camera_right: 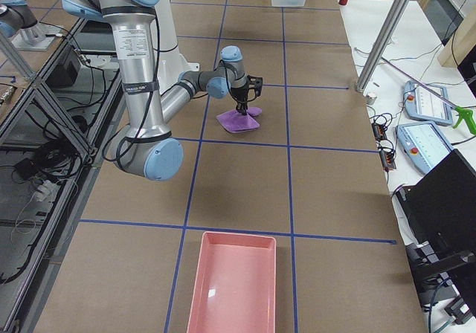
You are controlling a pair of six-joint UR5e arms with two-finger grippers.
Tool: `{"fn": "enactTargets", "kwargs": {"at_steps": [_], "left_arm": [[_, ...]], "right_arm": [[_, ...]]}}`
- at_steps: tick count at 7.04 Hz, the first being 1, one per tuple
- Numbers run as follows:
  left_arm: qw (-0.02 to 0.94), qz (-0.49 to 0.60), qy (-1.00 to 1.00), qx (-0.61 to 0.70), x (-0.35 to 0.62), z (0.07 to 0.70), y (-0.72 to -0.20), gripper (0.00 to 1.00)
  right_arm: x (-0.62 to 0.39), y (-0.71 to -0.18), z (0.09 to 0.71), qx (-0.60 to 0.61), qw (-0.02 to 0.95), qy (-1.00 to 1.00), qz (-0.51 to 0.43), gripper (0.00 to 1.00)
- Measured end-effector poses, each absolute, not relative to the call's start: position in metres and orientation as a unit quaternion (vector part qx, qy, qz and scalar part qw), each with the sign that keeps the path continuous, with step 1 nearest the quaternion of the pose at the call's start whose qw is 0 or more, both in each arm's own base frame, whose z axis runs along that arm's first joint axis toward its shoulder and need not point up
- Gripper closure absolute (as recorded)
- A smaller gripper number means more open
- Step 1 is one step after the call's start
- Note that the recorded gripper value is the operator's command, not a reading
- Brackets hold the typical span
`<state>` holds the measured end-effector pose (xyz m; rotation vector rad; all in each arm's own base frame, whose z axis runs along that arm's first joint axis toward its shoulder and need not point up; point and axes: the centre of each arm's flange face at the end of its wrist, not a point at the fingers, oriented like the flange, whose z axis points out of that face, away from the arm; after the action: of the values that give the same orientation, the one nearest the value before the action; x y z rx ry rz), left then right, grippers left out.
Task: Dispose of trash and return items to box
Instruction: 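Lift the purple cloth with the right gripper toward the pink bin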
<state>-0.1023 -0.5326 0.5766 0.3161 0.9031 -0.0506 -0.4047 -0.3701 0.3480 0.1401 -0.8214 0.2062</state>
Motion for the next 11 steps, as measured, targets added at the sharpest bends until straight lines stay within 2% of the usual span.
{"fn": "enactTargets", "kwargs": {"at_steps": [2, 5, 8, 11], "left_arm": [[0.888, -0.026, 0.434, 0.148, -0.101, 0.581, -0.530, 0.01], [0.893, -0.027, 0.430, 0.133, -0.098, 0.601, -0.516, 0.01], [0.916, -0.042, 0.398, 0.035, -0.072, 0.671, -0.475, 0.01], [0.935, 0.028, 0.353, -0.028, -0.053, 0.692, -0.433, 0.01]], "right_arm": [[-0.379, -0.384, 0.336, 0.064, 0.902, -0.412, 0.112, 1.00], [-0.304, -0.433, 0.340, 0.060, 0.902, -0.410, 0.122, 1.00], [-0.187, -0.477, 0.373, 0.073, 0.916, -0.387, 0.073, 1.00], [-0.065, -0.481, 0.420, 0.093, 0.920, -0.379, 0.022, 1.00]]}}
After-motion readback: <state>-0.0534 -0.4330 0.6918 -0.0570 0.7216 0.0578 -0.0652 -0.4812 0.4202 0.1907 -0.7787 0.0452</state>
